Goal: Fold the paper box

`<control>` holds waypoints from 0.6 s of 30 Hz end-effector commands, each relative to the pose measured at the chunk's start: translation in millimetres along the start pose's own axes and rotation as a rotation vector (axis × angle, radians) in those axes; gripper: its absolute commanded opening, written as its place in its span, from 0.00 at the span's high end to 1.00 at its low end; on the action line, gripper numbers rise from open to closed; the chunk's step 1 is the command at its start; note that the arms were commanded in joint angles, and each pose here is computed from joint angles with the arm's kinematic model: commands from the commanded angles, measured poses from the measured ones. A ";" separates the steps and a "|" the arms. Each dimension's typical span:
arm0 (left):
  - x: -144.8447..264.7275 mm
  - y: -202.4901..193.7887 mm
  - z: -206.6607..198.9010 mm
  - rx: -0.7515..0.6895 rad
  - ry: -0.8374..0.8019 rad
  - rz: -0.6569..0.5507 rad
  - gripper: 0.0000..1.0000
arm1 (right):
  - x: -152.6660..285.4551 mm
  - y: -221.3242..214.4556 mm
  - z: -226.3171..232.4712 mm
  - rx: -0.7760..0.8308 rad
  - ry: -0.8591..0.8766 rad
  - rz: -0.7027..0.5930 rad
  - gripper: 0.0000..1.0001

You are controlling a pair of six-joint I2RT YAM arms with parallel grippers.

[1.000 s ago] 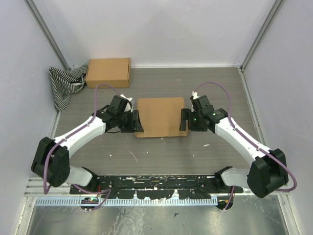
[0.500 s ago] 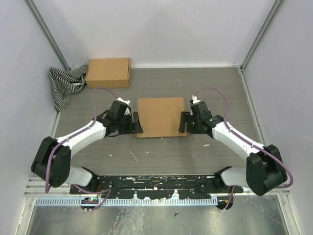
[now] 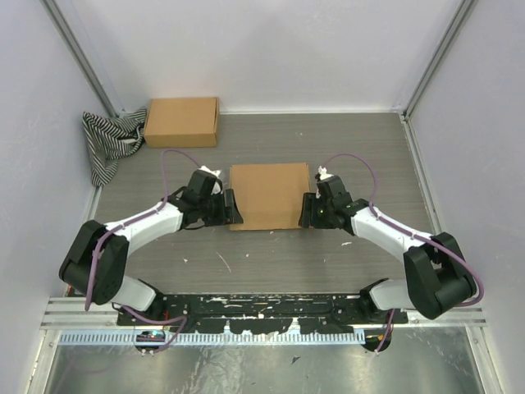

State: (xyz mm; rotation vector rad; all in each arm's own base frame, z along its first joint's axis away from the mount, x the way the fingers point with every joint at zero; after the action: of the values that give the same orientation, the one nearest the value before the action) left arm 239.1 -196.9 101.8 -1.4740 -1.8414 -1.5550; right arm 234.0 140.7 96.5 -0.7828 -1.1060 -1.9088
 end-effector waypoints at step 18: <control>24.7 6.6 9.4 -0.045 0.093 -0.114 0.26 | 23.4 25.0 7.7 -0.009 -0.019 -0.153 0.37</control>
State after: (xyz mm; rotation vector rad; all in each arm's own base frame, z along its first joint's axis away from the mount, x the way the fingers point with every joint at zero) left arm 233.2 -176.1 146.4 -1.2888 -1.9397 -1.7164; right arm 238.7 129.3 128.2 -0.7641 -1.1860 -2.0350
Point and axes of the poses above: each gripper's point midway between its finger pads, its own x axis back along the fingers, its own z axis along the line the jaws close on, y = z × x, the point moved 6 cm from there along x, back along the fingers, and after that the axes turned 15 degrees about -x, right-handed, at the moved point
